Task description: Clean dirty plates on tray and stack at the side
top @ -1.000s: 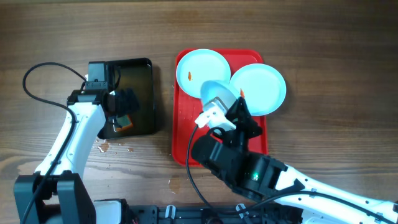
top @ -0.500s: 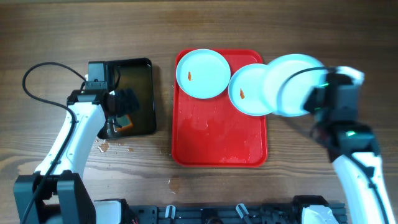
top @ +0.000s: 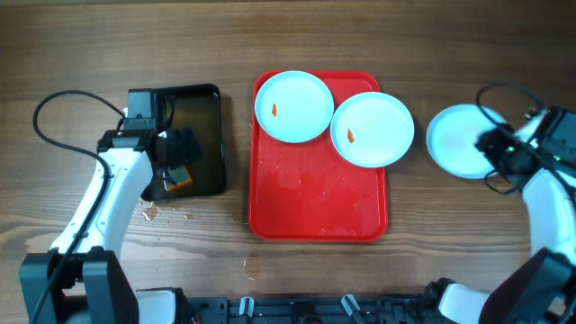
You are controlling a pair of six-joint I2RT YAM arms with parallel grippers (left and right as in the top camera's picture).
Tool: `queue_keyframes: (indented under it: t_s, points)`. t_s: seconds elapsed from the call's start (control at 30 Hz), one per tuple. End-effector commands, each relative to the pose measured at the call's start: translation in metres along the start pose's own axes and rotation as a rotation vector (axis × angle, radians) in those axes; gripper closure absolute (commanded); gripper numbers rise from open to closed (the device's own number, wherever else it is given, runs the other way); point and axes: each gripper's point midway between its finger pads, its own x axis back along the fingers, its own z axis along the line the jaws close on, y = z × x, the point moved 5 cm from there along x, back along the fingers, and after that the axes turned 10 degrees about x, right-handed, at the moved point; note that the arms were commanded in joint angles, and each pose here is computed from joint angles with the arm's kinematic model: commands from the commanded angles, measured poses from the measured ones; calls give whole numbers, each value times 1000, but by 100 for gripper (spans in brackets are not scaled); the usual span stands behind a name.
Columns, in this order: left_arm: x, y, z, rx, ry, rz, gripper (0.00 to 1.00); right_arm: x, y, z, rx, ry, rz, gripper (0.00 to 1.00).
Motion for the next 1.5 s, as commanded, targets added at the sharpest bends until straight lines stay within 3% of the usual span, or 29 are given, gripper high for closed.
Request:
queue_keyframes:
  t_s: [0.0,0.13,0.23,0.27,0.3,0.33,0.37,0.47,0.57,0.7,0.73,0.77,0.8,0.93,1.0,1.07,1.2,1.3,1.37,1.47]
  points:
    - [-2,-1,1,-2,1,11,0,11,-17,85,342,312,30,45]
    - [-2,-1,1,-2,1,11,0,-30,-45,118,577,46,58,35]
    - [-2,-1,1,-2,1,11,0,-62,-49,115,602,-36,66,36]
    - [-2,-1,1,-2,1,11,0,-71,-53,112,602,-40,87,43]
    - [-2,-1,1,-2,1,11,0,-74,-59,113,600,-18,119,75]
    - [-2,-1,1,-2,1,11,0,-72,-61,114,597,-1,130,93]
    - [-2,-1,1,-2,1,11,0,-67,-64,116,568,24,147,96]
    - [-2,-1,1,-2,1,11,0,-40,-76,121,450,85,217,96]
    - [-2,-1,1,-2,1,11,0,-10,-113,118,217,108,437,96]
    - [-2,-1,1,-2,1,11,0,-5,-153,125,160,52,565,96]
    - [-2,-1,1,-2,1,11,0,-4,-161,129,169,52,581,83]
    - [-2,-1,1,-2,1,11,0,-3,-168,134,216,53,587,62]
    - [-2,-1,1,-2,1,11,0,-4,-166,133,252,28,561,59]
    - [-2,-1,1,-2,1,11,0,-18,-139,145,626,131,377,62]
    - [-2,-1,1,-2,1,11,0,-24,-125,146,719,95,288,64]
    - [-2,-1,1,-2,1,11,0,-28,-118,148,762,88,237,73]
    - [-2,-1,1,-2,1,11,0,-47,-116,156,845,125,212,64]
    - [-2,-1,1,-2,1,11,0,-65,-135,155,832,180,305,65]
    - [-2,-1,1,-2,1,11,0,-71,-155,147,805,198,417,79]
    - [-2,-1,1,-2,1,11,0,-59,-173,132,584,104,561,84]
